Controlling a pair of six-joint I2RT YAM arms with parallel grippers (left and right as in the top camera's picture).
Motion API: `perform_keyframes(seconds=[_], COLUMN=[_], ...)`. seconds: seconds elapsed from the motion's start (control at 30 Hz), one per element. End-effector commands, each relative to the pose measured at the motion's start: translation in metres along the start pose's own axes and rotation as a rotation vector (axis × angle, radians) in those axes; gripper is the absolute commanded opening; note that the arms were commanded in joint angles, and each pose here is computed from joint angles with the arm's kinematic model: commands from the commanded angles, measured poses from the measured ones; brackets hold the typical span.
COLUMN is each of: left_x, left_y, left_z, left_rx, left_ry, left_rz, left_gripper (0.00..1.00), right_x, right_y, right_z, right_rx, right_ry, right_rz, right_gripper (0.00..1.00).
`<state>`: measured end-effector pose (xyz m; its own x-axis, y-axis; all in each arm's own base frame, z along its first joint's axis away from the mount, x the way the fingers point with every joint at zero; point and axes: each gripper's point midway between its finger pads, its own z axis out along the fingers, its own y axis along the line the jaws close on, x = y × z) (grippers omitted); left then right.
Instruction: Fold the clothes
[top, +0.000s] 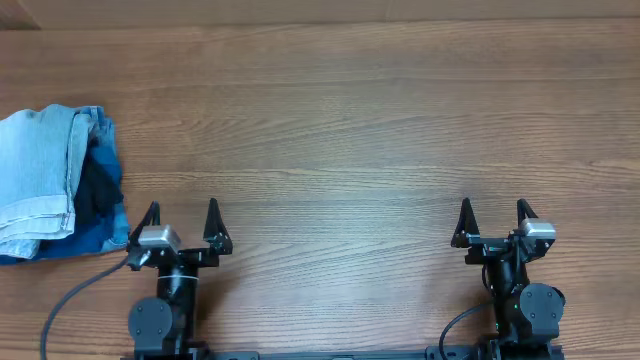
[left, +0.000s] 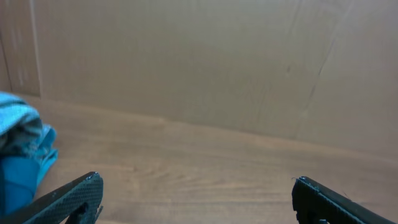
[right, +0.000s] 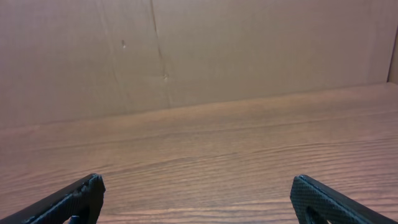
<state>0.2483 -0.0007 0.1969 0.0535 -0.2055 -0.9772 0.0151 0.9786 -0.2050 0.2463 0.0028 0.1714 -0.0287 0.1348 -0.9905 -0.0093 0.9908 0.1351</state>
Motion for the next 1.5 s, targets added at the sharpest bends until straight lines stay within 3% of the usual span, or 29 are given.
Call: perform_keyframes(seconds=[0.0, 0.17, 0.3, 1.47], left_x=[-0.003, -0.008, 0.036, 0.038], left_y=[0.007, 0.022, 0.021, 0.017], left_z=[-0.003, -0.004, -0.005, -0.005], left_rx=[-0.032, -0.123, -0.098, -0.066], left_ry=[-0.05, -0.073, 0.111, 0.121], left_rz=[0.001, -0.002, 0.022, 0.02], left_gripper=[1.0, 1.0, 1.0, 1.0], right_x=[0.002, 0.002, 0.002, 0.002], right_y=[-0.001, -0.001, -0.001, -0.001], right_z=[0.0, 0.0, 0.0, 0.0], right_rx=[0.001, 0.001, 0.001, 0.001], right_ry=[-0.004, -0.004, -0.004, -0.004], right_rz=[-0.006, -0.006, -0.006, -0.006], right_gripper=[1.0, 1.0, 1.0, 1.0])
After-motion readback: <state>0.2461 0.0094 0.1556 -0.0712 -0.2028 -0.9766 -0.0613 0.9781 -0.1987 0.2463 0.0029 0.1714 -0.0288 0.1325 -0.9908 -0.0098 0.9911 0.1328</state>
